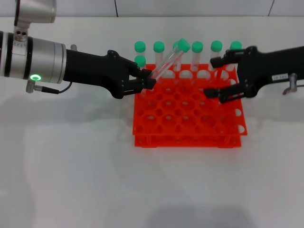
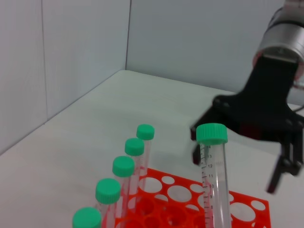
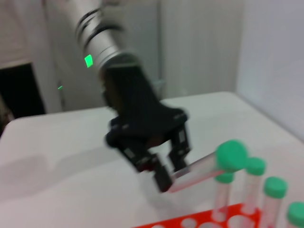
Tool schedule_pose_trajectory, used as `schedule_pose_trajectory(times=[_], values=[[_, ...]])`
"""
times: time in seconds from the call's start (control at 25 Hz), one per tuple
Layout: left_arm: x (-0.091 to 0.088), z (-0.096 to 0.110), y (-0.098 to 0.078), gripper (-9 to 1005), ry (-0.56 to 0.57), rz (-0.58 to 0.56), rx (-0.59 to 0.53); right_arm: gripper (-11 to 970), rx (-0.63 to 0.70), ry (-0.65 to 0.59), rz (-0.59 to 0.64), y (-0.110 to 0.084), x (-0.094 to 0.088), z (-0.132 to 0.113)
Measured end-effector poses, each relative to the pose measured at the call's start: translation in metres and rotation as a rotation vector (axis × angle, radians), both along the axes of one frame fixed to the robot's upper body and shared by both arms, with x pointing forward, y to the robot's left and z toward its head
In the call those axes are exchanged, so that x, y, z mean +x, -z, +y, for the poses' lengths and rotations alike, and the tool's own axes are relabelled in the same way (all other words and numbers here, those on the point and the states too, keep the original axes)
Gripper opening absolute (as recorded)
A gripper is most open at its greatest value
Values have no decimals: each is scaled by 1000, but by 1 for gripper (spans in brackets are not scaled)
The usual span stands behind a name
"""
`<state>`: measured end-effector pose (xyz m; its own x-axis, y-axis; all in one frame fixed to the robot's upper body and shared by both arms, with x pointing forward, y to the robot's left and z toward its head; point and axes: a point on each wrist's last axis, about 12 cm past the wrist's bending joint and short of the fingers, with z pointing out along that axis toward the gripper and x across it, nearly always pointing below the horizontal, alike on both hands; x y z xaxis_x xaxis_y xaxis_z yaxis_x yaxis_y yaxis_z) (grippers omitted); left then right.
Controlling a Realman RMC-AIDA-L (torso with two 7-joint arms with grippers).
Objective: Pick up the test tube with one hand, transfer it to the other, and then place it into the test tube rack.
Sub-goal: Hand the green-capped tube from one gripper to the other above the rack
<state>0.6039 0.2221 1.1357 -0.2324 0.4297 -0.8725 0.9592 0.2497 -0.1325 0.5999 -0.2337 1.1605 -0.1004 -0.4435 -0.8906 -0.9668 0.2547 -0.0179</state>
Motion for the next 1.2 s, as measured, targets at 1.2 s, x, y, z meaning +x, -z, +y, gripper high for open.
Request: schedule_pose_trajectory(times=[1.2], values=[[1,-10,-2,191,23,-28,-15,852,636,281,30,64,-23,22]])
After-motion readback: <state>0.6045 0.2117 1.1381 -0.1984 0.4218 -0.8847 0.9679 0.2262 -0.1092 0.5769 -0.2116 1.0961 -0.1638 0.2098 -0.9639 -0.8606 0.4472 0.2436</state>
